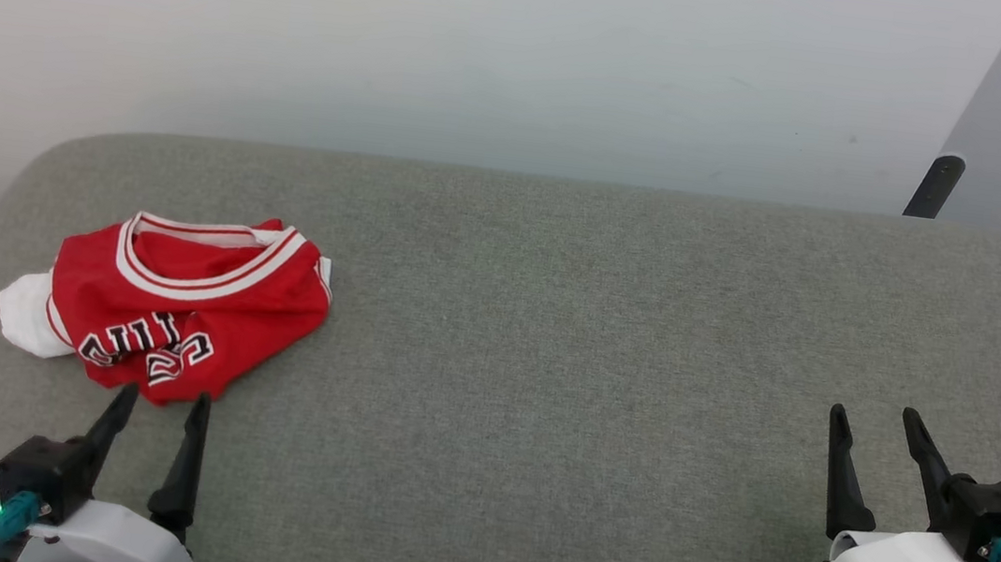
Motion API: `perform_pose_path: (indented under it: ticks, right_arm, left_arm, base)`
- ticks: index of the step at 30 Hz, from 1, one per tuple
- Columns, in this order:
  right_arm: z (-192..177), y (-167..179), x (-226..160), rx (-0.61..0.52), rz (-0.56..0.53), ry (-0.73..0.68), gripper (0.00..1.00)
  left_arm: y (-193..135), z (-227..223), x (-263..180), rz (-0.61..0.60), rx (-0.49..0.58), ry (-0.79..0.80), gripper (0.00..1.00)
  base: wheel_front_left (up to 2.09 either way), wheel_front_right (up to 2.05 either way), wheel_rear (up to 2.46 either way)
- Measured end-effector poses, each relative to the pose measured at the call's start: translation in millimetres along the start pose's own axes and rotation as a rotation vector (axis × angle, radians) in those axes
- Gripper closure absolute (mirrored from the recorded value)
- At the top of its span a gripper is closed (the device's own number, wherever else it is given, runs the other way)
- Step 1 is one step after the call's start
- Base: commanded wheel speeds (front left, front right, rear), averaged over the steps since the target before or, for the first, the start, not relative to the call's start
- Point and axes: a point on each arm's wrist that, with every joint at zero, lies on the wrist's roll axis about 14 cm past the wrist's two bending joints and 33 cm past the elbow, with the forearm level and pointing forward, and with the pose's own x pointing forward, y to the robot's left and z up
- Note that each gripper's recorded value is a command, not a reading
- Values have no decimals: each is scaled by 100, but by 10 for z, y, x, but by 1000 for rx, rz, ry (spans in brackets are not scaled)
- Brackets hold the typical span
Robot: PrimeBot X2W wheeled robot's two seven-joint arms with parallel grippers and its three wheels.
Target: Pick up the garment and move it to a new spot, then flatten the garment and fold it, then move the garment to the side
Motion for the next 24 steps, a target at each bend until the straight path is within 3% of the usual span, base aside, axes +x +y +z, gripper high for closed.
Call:
perform_pose_path:
  ticks: [14,24]
  right_arm:
    - [-27,53,3,23,9,3,0]
    - [-112,569,161,29,152,25,0]
  left_arm:
    - [27,7,-39,12,-29,-5,0]
    - [407,-31,-350,145,-21,6,0]
  base:
    - [0,0,0]
    - [0,0,0]
